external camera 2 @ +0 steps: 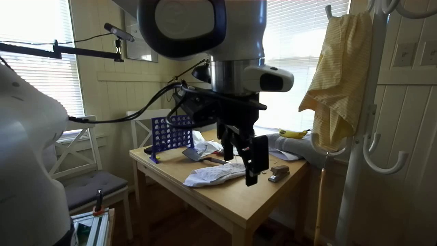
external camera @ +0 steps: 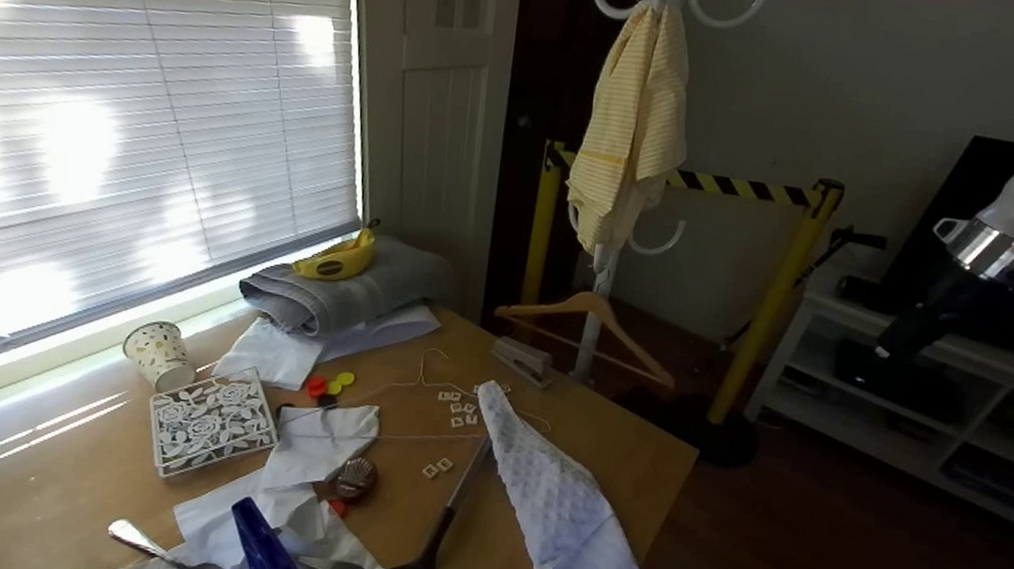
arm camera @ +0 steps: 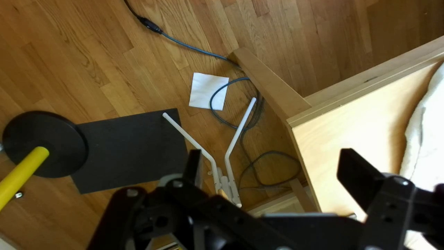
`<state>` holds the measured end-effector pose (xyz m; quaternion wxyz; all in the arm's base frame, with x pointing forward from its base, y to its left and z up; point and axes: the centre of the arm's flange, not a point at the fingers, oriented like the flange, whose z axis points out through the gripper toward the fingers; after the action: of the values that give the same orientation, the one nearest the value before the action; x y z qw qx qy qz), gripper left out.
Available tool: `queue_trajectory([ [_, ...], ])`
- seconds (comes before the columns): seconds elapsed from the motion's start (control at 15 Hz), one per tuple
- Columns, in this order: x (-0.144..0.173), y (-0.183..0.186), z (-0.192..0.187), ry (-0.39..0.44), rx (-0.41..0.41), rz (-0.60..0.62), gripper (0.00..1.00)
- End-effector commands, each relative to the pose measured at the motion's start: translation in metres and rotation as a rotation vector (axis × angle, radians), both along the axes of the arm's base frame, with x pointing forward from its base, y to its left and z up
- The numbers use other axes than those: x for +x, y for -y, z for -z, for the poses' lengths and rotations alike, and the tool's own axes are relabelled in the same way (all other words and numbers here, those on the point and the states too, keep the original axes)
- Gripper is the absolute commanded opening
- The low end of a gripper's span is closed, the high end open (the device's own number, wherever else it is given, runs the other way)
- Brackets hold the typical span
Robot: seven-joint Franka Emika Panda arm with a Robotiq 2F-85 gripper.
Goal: Put the yellow towel on the table
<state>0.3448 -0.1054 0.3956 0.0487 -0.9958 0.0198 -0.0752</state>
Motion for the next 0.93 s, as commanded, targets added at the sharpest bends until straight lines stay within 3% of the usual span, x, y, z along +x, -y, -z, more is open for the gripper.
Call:
queue_trajectory([
  [0.0,0.023,0.044,-0.006,0.142,0.068,0.067,1.0],
  [0.27,0.074,0.088,-0.04,0.35,0.12,0.152,1.0],
  [0.4,0.1,0.089,-0.06,0.447,0.15,0.17,1.0],
  [0.53,0.13,0.062,-0.088,0.537,0.186,0.159,1.0],
  [0.8,0.167,-0.028,-0.135,0.652,0.26,0.064,1.0],
  [0.87,0.138,-0.01,-0.125,0.607,0.233,0.092,1.0],
])
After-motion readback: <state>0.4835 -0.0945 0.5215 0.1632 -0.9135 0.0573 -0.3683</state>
